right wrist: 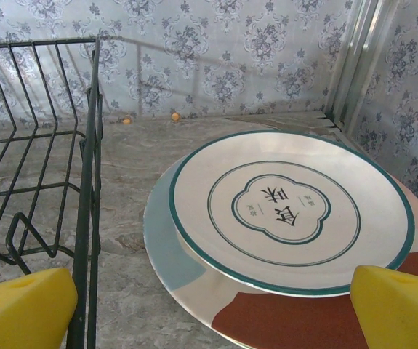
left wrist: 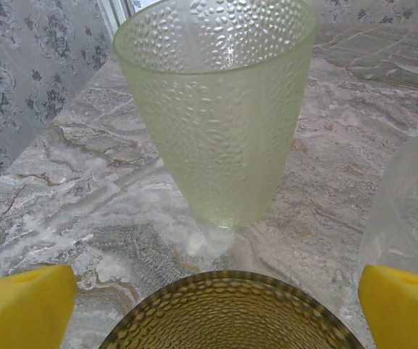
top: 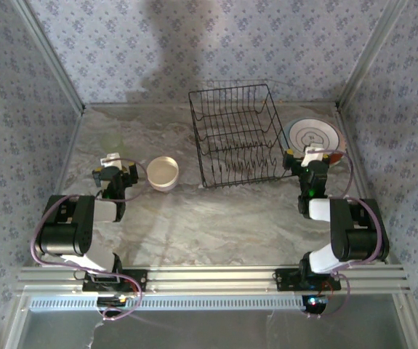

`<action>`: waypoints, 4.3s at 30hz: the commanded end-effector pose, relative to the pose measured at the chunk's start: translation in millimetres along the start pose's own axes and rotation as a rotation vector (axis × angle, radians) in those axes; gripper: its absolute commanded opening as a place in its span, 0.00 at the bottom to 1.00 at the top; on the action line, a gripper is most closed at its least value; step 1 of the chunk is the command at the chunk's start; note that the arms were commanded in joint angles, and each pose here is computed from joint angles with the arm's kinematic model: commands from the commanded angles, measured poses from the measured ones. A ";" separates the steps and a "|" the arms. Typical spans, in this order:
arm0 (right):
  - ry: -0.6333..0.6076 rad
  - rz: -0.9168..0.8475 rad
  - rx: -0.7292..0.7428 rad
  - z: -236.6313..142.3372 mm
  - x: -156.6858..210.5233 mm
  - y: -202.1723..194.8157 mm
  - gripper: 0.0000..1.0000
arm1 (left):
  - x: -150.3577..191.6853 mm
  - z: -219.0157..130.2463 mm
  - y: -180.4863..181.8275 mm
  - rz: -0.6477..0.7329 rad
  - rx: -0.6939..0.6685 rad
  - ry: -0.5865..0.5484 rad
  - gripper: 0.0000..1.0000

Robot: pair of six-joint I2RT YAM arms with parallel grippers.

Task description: Unload the mixed dishes from the dish rack

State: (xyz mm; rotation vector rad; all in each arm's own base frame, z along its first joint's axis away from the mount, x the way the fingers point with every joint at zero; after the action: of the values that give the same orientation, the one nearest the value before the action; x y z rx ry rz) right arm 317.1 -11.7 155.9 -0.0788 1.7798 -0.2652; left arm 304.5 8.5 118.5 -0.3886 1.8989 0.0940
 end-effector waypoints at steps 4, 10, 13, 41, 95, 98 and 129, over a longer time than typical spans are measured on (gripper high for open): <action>0.155 -0.051 -0.110 -4.7 37.4 9.5 1.00 | -6.9 1.5 -1.4 -0.010 0.012 -0.025 0.99; 0.160 -0.028 -0.190 -1.8 37.7 7.5 1.00 | -6.6 1.5 -1.4 -0.010 0.011 -0.024 0.99; 0.158 -0.026 -0.193 -1.3 37.1 7.2 1.00 | -6.8 1.4 -1.5 -0.011 0.012 -0.024 0.99; 0.167 -0.035 -0.158 -0.4 36.3 7.4 1.00 | -6.7 1.9 -1.5 -0.012 0.016 -0.021 0.99; 0.168 -0.042 -0.154 -0.3 35.8 8.3 1.00 | -7.2 1.8 -0.9 -0.013 0.015 -0.021 0.99; 0.169 -0.043 -0.154 -0.3 36.1 8.3 1.00 | -7.3 1.9 -1.3 -0.012 0.017 -0.021 0.99; 0.169 -0.048 -0.153 -0.5 35.9 9.4 1.00 | -7.2 1.8 -1.3 -0.014 0.017 -0.021 0.99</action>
State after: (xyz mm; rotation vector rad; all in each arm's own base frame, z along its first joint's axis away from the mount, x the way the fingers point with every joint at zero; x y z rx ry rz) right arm 318.7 -12.4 154.1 -0.1618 1.7861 -0.1605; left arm 304.6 8.3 118.5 -0.3865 1.8997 0.0907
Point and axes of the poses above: each hand's point on the last joint's axis, 136 mm out from that joint toward the fingers, its own z axis out along the fingers, its own y axis along the line the jaws close on, x = y × z, the point moved 9 cm from there along -z, back along the fingers, and after that the axes turned 12 degrees about -z, right-handed, at the moved point
